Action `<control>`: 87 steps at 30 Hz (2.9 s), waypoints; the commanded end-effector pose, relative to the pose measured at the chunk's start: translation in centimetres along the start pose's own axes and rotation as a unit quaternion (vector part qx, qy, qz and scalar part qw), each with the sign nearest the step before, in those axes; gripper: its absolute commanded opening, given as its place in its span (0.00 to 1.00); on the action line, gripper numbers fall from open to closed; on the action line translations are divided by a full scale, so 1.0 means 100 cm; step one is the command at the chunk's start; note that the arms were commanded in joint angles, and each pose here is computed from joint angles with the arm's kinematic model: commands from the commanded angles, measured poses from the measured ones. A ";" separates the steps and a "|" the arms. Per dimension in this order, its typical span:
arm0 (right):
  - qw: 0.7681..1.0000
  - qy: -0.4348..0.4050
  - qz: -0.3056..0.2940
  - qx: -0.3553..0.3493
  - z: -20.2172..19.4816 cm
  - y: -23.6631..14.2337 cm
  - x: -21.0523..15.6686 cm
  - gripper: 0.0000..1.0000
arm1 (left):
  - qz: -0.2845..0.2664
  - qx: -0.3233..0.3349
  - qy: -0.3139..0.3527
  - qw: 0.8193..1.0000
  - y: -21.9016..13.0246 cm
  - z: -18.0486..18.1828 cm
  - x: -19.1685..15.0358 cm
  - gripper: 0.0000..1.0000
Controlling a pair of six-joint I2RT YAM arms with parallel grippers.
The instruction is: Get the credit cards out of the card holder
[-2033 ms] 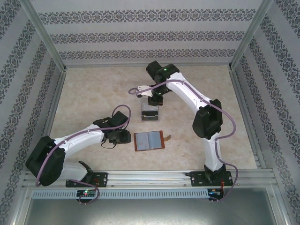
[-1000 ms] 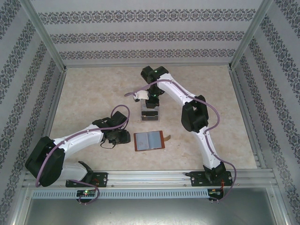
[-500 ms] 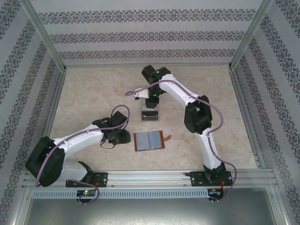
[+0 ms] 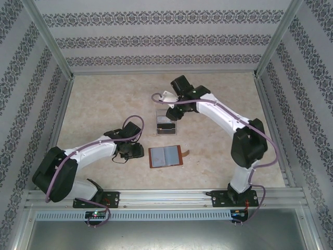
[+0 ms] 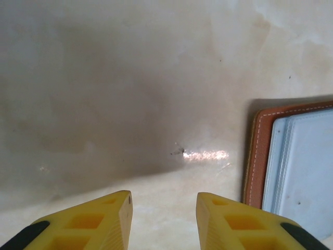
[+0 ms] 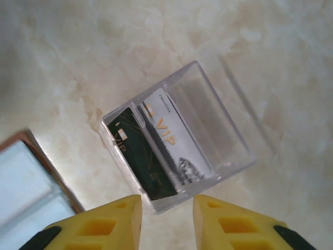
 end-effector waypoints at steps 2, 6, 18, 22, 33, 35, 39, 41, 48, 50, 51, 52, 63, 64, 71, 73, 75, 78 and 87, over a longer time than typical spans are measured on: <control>0.980 0.191 -0.042 -0.018 0.008 -0.014 -0.010 0.28 | -0.015 -0.020 0.017 1.000 -0.002 -0.011 0.019 0.38; 0.955 0.296 -0.030 0.003 0.029 -0.015 -0.033 0.25 | -0.014 -0.022 0.015 1.000 0.001 -0.011 0.027 0.38; 0.895 0.428 0.026 0.128 0.111 0.015 -0.061 0.32 | -0.014 -0.024 -0.009 1.000 -0.002 0.009 0.044 0.38; 0.887 0.433 0.052 0.150 0.127 0.037 -0.061 0.33 | -0.016 -0.023 -0.017 0.999 -0.005 0.018 0.045 0.38; 0.881 0.418 0.099 0.200 0.159 0.080 -0.045 0.35 | -0.020 -0.026 -0.035 0.999 -0.010 0.034 0.041 0.38; 0.880 0.415 0.104 0.204 0.163 0.085 -0.044 0.35 | -0.019 -0.027 -0.037 0.999 -0.010 0.034 0.040 0.38; 0.880 0.413 0.112 0.208 0.168 0.092 -0.044 0.35 | -0.020 -0.028 -0.039 0.999 -0.009 0.035 0.039 0.38; 0.879 0.412 0.116 0.209 0.170 0.095 -0.045 0.35 | -0.019 -0.030 -0.040 0.999 -0.009 0.035 0.039 0.38; 0.880 0.416 0.150 0.174 0.169 0.107 -0.061 0.36 | -0.020 -0.032 -0.040 0.999 -0.009 0.036 0.038 0.38; 0.882 0.415 0.161 0.155 0.166 0.107 -0.067 0.37 | -0.021 -0.032 -0.039 0.998 -0.010 0.035 0.038 0.38; 0.883 0.414 0.166 0.147 0.166 0.106 -0.069 0.37 | -0.021 -0.032 -0.039 0.999 -0.010 0.035 0.038 0.38; 0.885 0.411 0.170 0.138 0.165 0.105 -0.072 0.37 | -0.020 -0.032 -0.039 0.999 -0.009 0.035 0.037 0.38; 0.901 0.385 0.195 0.043 0.154 0.081 -0.082 0.41 | -0.020 -0.037 -0.037 0.998 -0.010 0.033 0.039 0.38; 0.903 0.381 0.195 0.034 0.154 0.079 -0.082 0.41 | -0.020 -0.038 -0.037 0.998 -0.011 0.033 0.039 0.37; 0.911 0.361 0.201 -0.005 0.155 0.068 -0.076 0.41 | -0.018 -0.040 -0.035 0.998 -0.011 0.031 0.040 0.38; 0.912 0.356 0.203 -0.015 0.154 0.067 -0.076 0.42 | -0.017 -0.040 -0.035 0.998 -0.011 0.031 0.039 0.38; 0.913 0.351 0.207 -0.025 0.153 0.065 -0.076 0.42 | -0.019 -0.041 -0.035 0.998 -0.012 0.031 0.040 0.38; 0.914 0.342 0.214 -0.041 0.151 0.063 -0.078 0.42 | -0.017 -0.043 -0.036 0.998 -0.010 0.031 0.041 0.38; 0.915 0.326 0.226 -0.072 0.148 0.058 -0.081 0.43 | -0.011 -0.044 -0.034 0.998 -0.009 0.029 0.043 0.38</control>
Point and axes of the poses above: each hand's point on the last joint's axis, 136 mm out from that joint toward the fingers, its own y axis out along the fingers, its own z axis along the line the jaws close on, x = y × z, the point moved 7 cm from there along -y, back along the fingers, and after that the axes turned 2 degrees about -y, right-handed, at the moved point
